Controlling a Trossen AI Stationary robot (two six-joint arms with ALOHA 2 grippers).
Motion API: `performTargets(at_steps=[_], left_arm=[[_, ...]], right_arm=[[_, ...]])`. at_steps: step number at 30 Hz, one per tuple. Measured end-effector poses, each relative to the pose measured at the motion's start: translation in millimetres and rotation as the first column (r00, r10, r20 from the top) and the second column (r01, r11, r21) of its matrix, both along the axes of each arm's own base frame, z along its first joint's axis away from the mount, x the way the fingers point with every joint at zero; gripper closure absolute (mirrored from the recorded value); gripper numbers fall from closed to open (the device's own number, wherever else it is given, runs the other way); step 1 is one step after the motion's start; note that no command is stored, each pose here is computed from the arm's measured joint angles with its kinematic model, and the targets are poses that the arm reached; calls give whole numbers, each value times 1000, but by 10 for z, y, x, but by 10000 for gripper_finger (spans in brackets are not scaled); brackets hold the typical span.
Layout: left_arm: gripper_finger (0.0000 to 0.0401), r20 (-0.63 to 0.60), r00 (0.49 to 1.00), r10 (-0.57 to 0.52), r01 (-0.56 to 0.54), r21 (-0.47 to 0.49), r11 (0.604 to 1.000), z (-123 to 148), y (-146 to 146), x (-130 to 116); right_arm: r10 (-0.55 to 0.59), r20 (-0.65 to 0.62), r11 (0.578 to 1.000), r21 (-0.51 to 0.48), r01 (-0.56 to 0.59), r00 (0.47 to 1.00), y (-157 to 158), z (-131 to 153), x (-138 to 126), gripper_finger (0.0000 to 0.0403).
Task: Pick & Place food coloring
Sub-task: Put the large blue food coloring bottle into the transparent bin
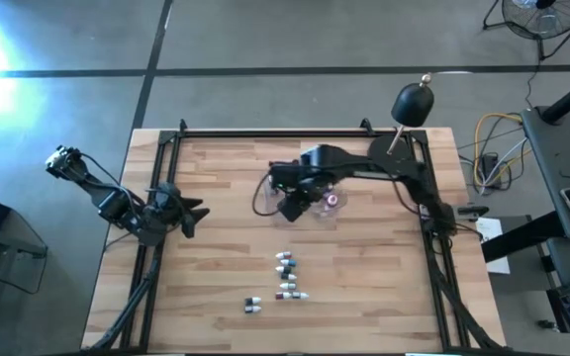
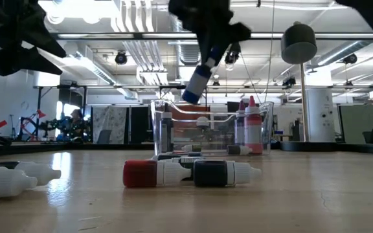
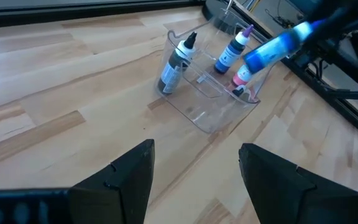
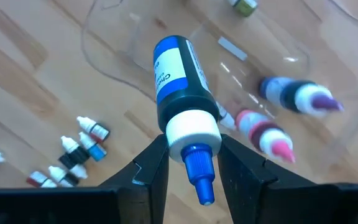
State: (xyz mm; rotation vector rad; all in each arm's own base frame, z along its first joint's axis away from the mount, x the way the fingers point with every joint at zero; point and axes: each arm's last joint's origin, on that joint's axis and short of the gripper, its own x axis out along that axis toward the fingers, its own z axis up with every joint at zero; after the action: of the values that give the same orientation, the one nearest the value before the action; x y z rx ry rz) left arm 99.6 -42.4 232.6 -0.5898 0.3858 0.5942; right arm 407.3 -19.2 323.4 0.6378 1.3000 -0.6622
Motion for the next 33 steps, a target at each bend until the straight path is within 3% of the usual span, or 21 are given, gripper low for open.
performTargets(at_steps=[8, 15, 24, 33], left_arm=[[192, -8, 1000, 13, -13, -7, 1000, -19, -16, 23], [192, -17, 1000, 19, -19, -5, 1000, -35, -28, 41], [192, -20, 1000, 19, -19, -4, 1000, -38, -32, 46], [192, -22, 999, 31, -32, -14, 999, -52, -43, 62]], right_arm=[[96, -35, 995, 38, -95, 995, -165, -231, 233, 292], [63, -79, 997, 54, -58, 995, -294, -377, 267, 292], [-16, -161, 982, 183, 46, 987, -467, -670, 269, 292], [-33, -240, 971, 223, 88, 970, -493, -884, 233, 292]])
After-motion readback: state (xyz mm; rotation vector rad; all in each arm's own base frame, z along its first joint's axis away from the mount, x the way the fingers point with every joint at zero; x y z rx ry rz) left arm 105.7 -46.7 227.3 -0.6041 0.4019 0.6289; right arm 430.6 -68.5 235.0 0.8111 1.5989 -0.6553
